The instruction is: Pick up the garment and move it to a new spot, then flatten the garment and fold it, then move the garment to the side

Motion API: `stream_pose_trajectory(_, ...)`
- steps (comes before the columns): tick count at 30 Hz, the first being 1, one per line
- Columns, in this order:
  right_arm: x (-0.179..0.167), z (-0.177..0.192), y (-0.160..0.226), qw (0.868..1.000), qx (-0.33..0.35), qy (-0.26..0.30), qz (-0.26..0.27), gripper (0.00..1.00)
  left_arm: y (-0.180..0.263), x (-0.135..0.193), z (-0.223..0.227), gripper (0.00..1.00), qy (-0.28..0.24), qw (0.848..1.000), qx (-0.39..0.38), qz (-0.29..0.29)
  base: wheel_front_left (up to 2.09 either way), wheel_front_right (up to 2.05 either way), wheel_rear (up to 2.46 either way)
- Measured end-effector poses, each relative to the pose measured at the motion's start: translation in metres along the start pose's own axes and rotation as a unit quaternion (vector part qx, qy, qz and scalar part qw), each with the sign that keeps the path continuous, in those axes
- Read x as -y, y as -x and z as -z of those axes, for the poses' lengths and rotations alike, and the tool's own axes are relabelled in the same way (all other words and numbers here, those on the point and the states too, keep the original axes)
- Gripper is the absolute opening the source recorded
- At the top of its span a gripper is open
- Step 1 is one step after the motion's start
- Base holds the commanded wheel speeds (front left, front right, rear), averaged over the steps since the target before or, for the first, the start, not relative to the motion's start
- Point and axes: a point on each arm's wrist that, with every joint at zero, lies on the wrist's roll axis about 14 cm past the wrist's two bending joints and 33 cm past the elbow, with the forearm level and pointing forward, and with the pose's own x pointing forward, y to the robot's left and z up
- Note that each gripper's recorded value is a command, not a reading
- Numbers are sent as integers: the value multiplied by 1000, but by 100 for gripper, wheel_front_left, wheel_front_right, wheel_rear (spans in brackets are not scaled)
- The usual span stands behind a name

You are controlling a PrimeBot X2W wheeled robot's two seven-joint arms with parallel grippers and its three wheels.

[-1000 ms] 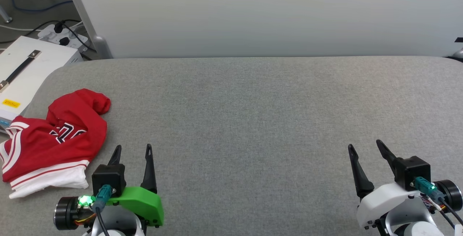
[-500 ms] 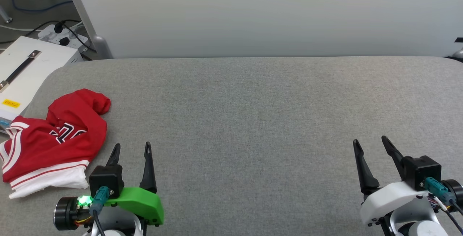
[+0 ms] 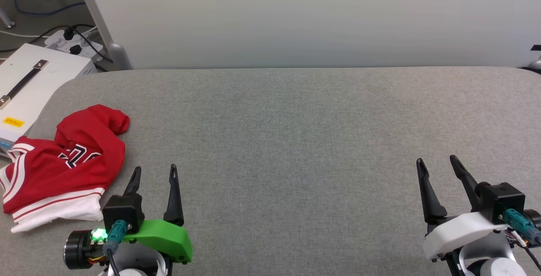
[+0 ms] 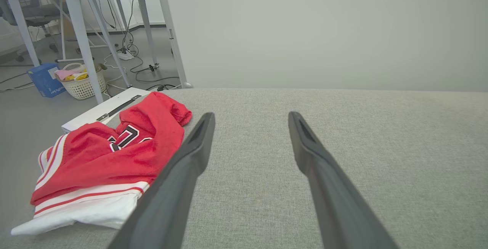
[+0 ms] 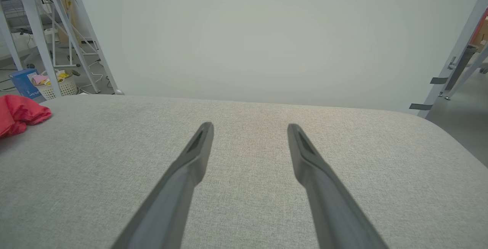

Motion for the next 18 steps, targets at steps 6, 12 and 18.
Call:
stream_pose_trajectory(6,0,-2,0,1000,8,-4,1,100,0,0,0,100,1,1000,4,0,0,0,0)
stream_pose_trajectory(12,1,-3,1,1000,13,-9,1,100,0,0,0,100,7,1000,7,-3,0,0,0)
stream_pose_trajectory(18,1,-3,2,1000,18,-14,3,100,0,0,1,100,14,1000,9,-3,0,0,0)
